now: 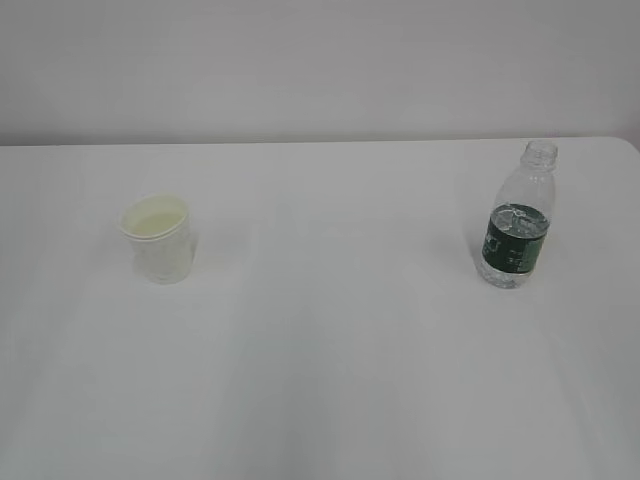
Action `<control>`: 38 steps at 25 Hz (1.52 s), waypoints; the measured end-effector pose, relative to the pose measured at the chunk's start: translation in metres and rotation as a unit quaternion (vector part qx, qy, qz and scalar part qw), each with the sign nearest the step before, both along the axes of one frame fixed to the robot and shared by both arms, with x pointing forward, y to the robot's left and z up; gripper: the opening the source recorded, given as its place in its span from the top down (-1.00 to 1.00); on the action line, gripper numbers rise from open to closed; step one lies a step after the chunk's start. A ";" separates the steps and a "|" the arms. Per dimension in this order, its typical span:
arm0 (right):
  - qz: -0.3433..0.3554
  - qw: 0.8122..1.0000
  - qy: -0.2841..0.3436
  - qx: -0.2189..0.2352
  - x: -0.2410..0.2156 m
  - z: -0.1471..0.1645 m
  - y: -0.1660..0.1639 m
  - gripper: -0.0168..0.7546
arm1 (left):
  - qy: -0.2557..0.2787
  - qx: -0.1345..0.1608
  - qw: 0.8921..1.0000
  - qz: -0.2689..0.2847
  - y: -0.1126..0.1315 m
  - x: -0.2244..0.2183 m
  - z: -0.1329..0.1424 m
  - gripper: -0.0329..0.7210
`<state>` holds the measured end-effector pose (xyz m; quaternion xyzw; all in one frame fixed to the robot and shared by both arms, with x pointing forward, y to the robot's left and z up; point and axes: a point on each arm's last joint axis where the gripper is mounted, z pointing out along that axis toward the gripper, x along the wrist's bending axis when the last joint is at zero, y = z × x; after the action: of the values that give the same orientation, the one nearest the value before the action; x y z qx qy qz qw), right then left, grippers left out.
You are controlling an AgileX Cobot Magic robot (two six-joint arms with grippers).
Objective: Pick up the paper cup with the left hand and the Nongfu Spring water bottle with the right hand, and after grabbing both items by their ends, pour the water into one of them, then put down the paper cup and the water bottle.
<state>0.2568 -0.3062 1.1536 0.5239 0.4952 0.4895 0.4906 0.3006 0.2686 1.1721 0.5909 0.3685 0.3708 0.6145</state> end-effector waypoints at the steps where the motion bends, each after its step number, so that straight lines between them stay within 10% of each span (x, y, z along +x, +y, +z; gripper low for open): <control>1: -0.001 1.000 -0.002 0.001 -0.005 -0.001 -0.001 -0.57 | 0.004 0.003 1.000 -0.001 0.001 -0.003 -0.001 -0.40; 21: -0.032 0.993 0.117 0.009 -0.051 -0.030 -0.009 -0.57 | 0.068 0.043 0.996 -0.031 0.019 -0.058 -0.026 -0.40; 38: -0.075 0.978 0.193 -0.024 -0.056 -0.043 -0.017 -0.57 | 0.236 0.093 0.967 0.027 0.033 -0.065 -0.058 -0.32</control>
<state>0.2003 -0.3237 1.1110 0.6327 0.5512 0.3287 0.4334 0.2360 0.3011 1.1138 0.7059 0.4827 0.2696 0.4427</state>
